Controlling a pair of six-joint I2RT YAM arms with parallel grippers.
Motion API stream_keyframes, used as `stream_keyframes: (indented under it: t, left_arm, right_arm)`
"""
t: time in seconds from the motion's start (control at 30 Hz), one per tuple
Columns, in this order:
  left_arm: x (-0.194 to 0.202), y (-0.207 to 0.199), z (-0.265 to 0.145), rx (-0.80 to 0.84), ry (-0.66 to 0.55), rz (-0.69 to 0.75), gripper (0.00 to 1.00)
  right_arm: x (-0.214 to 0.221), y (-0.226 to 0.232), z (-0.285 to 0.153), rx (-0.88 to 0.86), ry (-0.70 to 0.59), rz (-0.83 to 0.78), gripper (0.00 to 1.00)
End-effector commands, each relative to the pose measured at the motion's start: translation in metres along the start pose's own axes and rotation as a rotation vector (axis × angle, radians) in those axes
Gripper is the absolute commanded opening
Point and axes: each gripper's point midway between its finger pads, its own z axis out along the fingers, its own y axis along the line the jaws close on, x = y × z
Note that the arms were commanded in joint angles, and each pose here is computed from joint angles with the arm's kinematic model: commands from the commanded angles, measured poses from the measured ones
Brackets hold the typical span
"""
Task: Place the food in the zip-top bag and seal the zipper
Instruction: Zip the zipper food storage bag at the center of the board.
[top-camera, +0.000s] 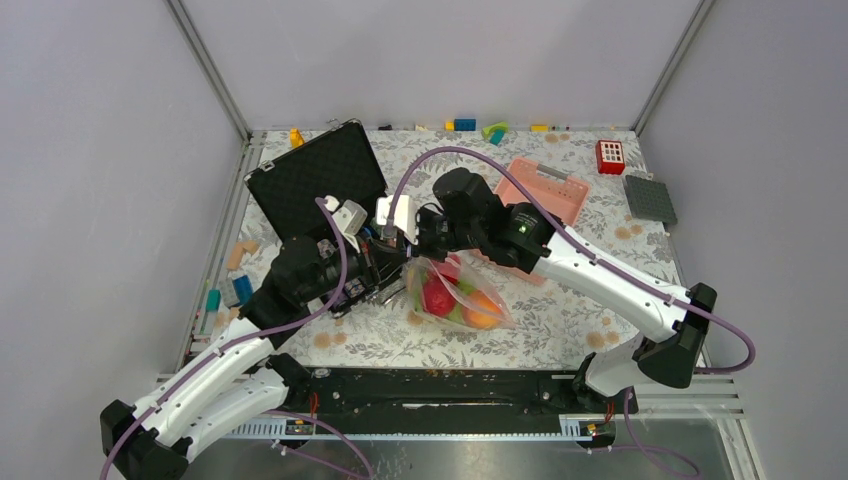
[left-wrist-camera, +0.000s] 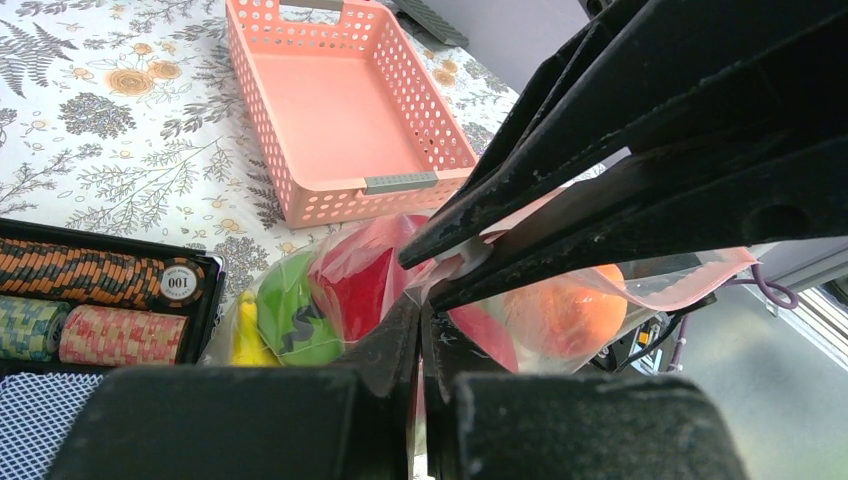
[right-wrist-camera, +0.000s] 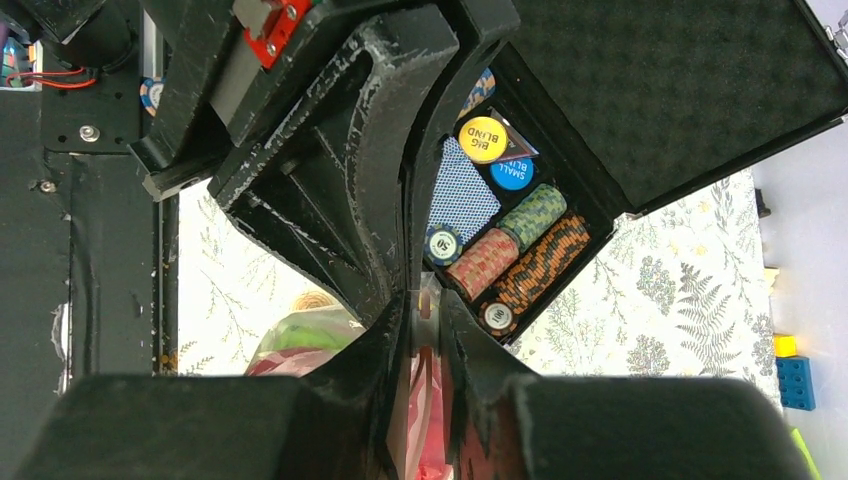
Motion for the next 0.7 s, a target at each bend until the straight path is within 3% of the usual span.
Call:
stream_keyframes:
  t: [0.0,0.03,0.13,0.23,0.4,0.67]
  left_arm:
    - [-0.033,-0.019,-0.002,0.071,-0.098,0.061,0.00]
    - [-0.032,-0.022,-0.002,0.092,-0.090,0.071,0.07]
    - [-0.029,-0.033,0.000,0.163,-0.075,0.104,0.48]
    - [-0.030,-0.044,-0.001,0.242,-0.075,0.157,0.67]
    - [-0.028,-0.057,-0.002,0.334,-0.065,0.231,0.69]
    - [-0.027,-0.083,-0.015,0.504,-0.092,0.329,0.63]
  right_arm:
    - [-0.018,0.005,-0.017,-0.008,-0.038,0.001,0.00]
    - [-0.020,0.007,-0.019,-0.022,-0.046,0.002,0.00]
    - [-0.031,0.018,-0.027,-0.080,-0.083,0.001,0.00]
    - [-0.038,0.027,-0.035,-0.127,-0.112,-0.006,0.00]
    - [-0.049,0.036,-0.047,-0.169,-0.150,-0.010,0.00]
    - [-0.056,0.059,-0.068,-0.310,-0.158,-0.022,0.00]
